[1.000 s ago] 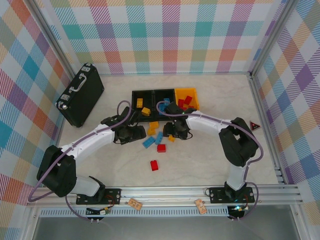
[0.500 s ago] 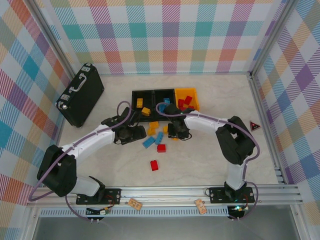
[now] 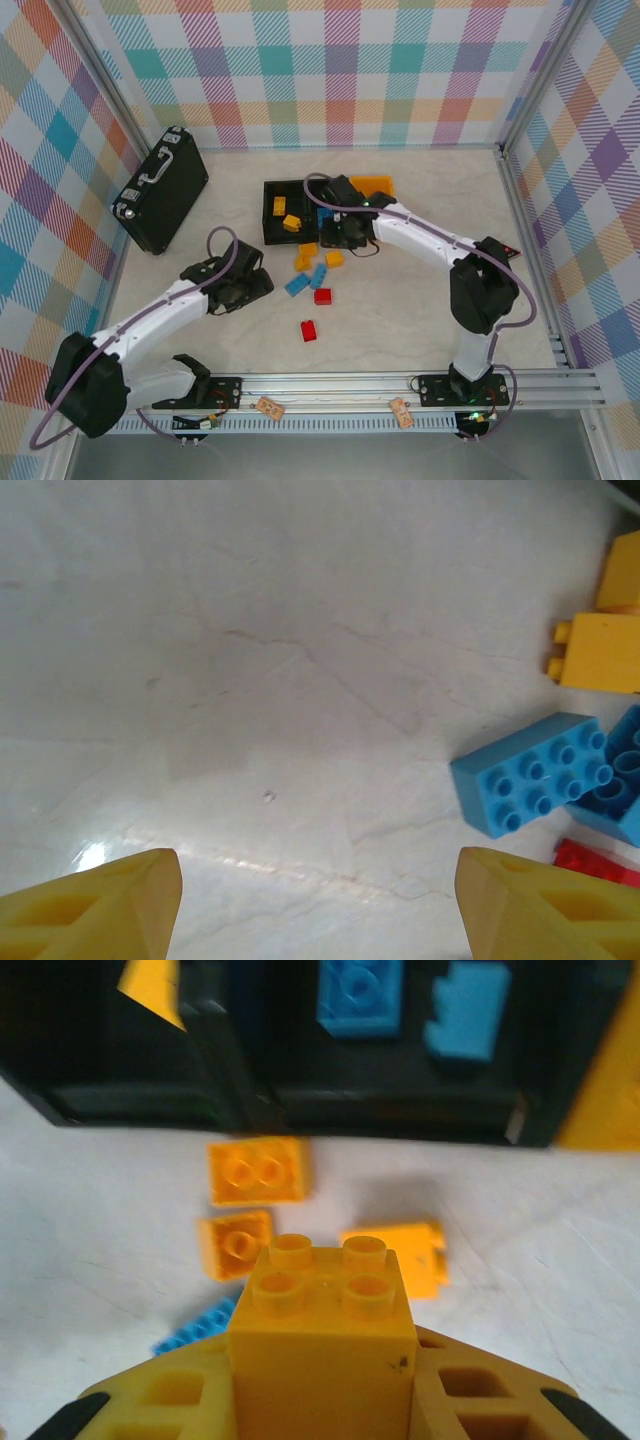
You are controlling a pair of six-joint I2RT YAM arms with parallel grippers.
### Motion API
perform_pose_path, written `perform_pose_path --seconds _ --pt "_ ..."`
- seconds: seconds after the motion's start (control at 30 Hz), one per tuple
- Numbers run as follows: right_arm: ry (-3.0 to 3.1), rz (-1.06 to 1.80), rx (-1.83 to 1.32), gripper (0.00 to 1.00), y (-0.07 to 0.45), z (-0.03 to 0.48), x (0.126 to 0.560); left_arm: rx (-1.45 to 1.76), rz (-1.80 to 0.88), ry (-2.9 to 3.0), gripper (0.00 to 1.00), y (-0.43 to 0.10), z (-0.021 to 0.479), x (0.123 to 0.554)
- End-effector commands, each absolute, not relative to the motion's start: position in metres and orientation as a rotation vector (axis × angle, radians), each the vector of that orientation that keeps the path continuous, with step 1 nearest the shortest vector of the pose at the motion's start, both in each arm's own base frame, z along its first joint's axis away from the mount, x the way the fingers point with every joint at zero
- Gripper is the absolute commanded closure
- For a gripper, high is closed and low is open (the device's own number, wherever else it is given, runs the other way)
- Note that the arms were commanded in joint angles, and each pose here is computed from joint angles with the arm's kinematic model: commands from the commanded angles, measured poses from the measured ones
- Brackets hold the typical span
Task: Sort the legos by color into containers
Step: Pick up the lego from the center of the table, then place the lego in the container.
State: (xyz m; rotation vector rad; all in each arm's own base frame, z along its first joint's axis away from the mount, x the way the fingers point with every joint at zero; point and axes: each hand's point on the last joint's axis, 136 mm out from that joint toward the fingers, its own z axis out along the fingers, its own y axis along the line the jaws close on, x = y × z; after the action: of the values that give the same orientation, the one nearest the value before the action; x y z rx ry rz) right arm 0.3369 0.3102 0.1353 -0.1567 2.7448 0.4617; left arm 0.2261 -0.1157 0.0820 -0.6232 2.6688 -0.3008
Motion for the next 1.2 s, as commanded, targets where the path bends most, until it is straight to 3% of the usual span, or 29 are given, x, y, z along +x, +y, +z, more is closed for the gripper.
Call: perform_pose_path --seconds 0.0,0.53,0.7,0.93,1.17 --pt "2.754 0.532 -0.271 0.71 0.338 0.137 0.341 -0.705 -0.269 2.662 0.28 -0.103 0.077 0.209" --pt "2.737 0.775 -0.388 0.68 0.437 0.123 0.4 -0.702 -0.369 2.643 0.28 -0.107 0.076 0.201" --pt "2.755 0.763 -0.367 0.64 0.445 0.109 0.409 -0.708 -0.366 2.641 0.28 -0.105 0.075 0.199" --pt "2.734 0.762 -0.359 0.5 0.448 0.113 0.415 -0.706 -0.366 2.643 0.28 -0.105 0.074 0.198" --pt "2.679 0.769 -0.403 0.49 0.441 0.152 0.406 -0.676 -0.411 2.637 0.28 -0.114 0.081 0.207"
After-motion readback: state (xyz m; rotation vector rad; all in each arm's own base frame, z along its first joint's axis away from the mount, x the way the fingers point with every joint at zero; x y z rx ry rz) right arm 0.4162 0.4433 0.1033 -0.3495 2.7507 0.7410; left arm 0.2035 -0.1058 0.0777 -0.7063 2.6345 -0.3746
